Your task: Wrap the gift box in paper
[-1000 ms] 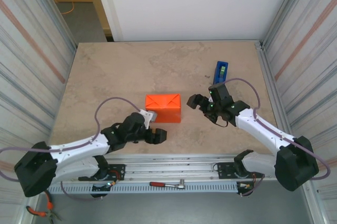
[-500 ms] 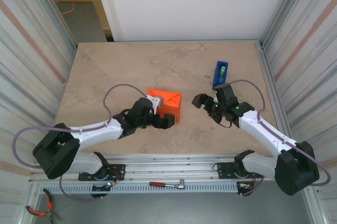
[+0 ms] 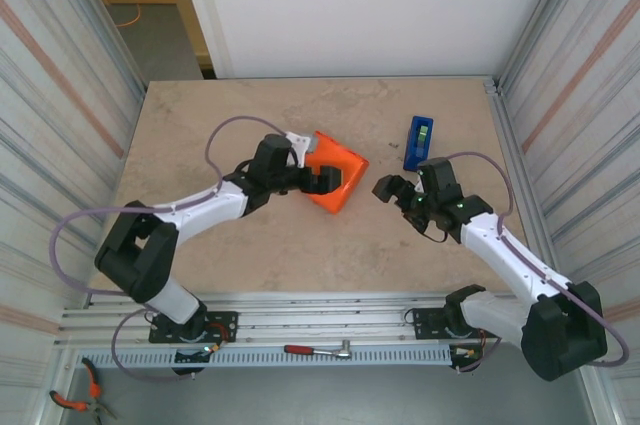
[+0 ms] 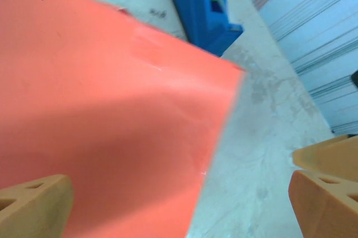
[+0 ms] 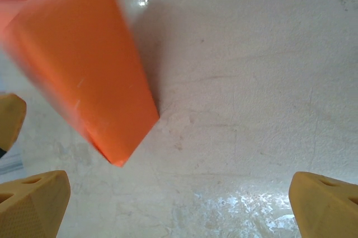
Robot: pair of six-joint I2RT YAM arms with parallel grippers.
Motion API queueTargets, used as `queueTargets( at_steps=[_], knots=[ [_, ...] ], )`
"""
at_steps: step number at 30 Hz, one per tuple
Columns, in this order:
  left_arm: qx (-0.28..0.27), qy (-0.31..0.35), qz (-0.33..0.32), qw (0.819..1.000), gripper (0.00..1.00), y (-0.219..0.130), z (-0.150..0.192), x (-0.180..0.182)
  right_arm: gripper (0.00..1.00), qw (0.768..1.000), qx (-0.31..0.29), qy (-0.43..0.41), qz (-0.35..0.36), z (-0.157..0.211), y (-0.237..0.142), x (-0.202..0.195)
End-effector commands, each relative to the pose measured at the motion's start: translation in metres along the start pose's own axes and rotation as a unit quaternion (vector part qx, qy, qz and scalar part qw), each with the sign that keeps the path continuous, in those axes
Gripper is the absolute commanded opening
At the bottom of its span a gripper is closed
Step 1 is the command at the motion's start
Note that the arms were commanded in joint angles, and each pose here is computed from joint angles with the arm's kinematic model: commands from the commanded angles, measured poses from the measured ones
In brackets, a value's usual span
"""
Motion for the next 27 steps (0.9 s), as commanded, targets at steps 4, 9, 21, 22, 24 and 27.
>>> queueTargets(
  at_steps=[4,9,21,22,24,27],
  knots=[
    [0.012,0.011,0.053,0.998,0.99,0.029,-0.024,-0.014,0.99,1.0,-0.007,-0.003,-0.003,-0.005,-0.016,-0.007],
    [0.002,0.017,0.047,0.999,0.99,0.031,-0.038,-0.016,0.98,1.0,-0.021,-0.01,0.006,-0.015,-0.027,-0.007],
    [-0.066,0.026,-0.092,0.993,0.99,-0.058,-0.05,0.029,0.98,0.99,-0.1,-0.061,0.077,-0.043,-0.062,-0.013],
    [-0.073,0.028,-0.114,0.99,0.99,-0.068,-0.049,0.036,0.99,0.989,-0.106,-0.06,0.084,-0.046,-0.064,-0.015],
    [-0.089,0.031,-0.154,0.984,0.99,-0.089,-0.047,0.05,0.99,0.987,-0.113,-0.063,0.098,-0.051,-0.063,-0.019],
    [-0.12,0.028,-0.214,0.969,0.99,-0.121,-0.044,0.075,0.98,0.982,-0.126,-0.068,0.127,-0.059,-0.06,-0.026]
  ],
)
Point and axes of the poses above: each hand's point on the last joint's axis, 136 mm out from that joint toward the fingers, its own y axis out along the fingers, its own x axis along the line the jaws close on, z = x × y, the point moved 7 cm from there along -y, back along the fingers, and after that the axes turned 2 degrees about -y, right-handed, at the moved point
